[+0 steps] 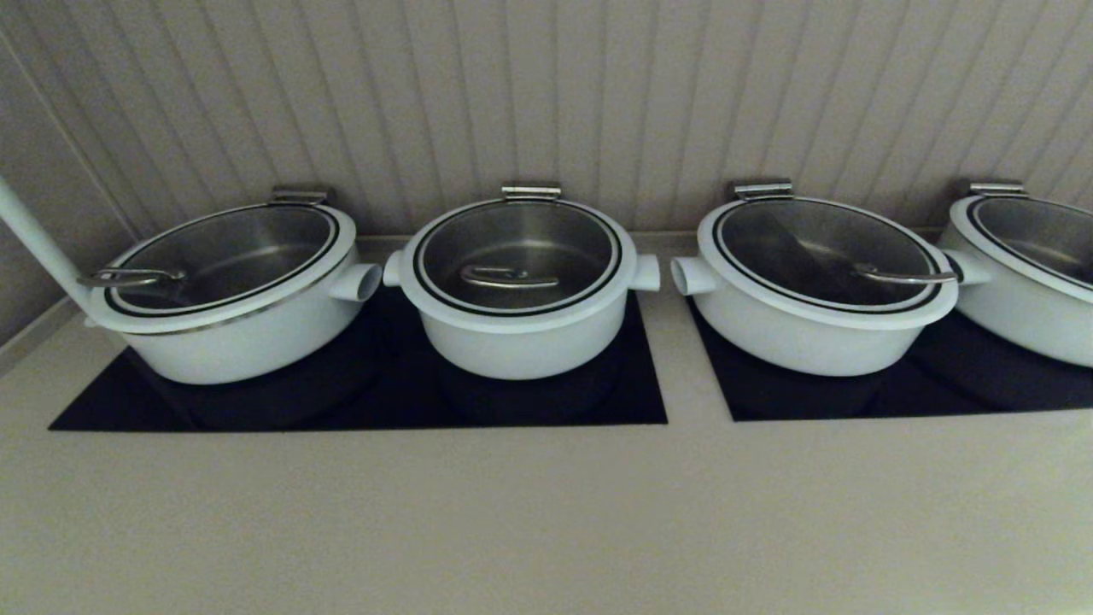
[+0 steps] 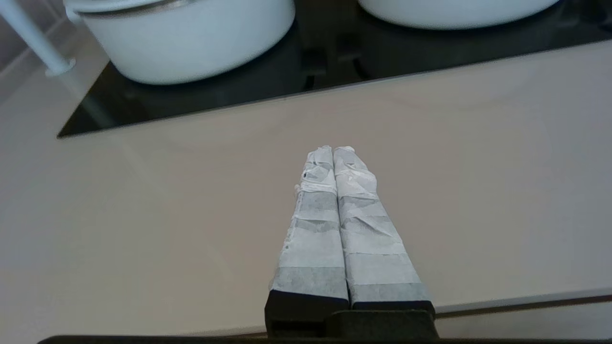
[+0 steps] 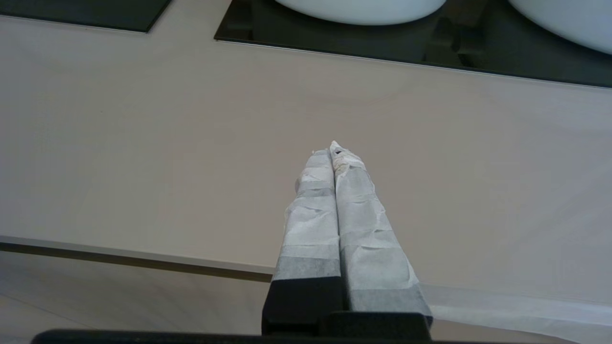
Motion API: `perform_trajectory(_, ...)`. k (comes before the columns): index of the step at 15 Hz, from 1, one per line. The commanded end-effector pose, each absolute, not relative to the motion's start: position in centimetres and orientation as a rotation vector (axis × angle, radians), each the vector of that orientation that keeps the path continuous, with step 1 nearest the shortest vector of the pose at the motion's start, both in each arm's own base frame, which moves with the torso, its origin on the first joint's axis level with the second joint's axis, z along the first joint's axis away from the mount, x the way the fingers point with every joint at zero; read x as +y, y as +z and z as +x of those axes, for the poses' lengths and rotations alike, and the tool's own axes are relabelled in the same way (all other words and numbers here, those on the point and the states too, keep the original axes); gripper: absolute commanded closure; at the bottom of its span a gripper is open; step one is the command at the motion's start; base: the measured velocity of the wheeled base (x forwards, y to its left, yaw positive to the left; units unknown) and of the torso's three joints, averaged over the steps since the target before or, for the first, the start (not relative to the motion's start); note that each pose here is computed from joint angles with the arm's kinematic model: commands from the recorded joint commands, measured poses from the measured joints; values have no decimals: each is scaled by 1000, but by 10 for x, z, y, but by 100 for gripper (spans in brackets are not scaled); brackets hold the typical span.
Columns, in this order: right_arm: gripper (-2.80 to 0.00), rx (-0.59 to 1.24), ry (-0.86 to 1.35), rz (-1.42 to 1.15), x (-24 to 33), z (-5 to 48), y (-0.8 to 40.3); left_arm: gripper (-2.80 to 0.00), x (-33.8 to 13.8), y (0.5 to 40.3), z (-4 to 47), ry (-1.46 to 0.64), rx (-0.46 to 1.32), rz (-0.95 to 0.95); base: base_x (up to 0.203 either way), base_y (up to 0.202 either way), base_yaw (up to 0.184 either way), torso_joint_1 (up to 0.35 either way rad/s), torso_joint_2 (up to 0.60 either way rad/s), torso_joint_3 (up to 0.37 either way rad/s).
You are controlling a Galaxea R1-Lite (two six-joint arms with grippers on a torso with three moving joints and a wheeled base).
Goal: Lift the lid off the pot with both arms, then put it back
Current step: Open the food pot lid a small opening with the left arm
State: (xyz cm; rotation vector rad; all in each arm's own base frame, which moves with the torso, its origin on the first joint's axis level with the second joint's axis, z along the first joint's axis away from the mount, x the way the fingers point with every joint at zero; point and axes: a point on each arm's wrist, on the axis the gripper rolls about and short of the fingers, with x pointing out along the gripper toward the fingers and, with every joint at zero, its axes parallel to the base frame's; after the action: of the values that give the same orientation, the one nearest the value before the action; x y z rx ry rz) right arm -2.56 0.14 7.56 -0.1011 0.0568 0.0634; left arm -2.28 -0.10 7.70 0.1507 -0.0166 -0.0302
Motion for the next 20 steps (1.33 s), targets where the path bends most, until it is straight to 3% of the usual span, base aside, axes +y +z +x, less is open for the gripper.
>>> perform_trajectory(1,0,58,64,-101,1,-26,76,0,-1,75,-23,-29,3,142,0,0,0,0,0,0)
perform_trajectory(7,0,58,65,-110,1,-26,76,0,-1,101,-31,-39,-90,153,0,0,0,0,0,0)
perform_trajectory(11,0,58,65,-110,1,-26,76,0,-5,142,-41,-206,-184,172,0,0,0,0,0,0)
perform_trajectory(20,0,58,65,-110,1,-26,76,0,-11,227,34,-511,10,201,0,0,0,0,0,0)
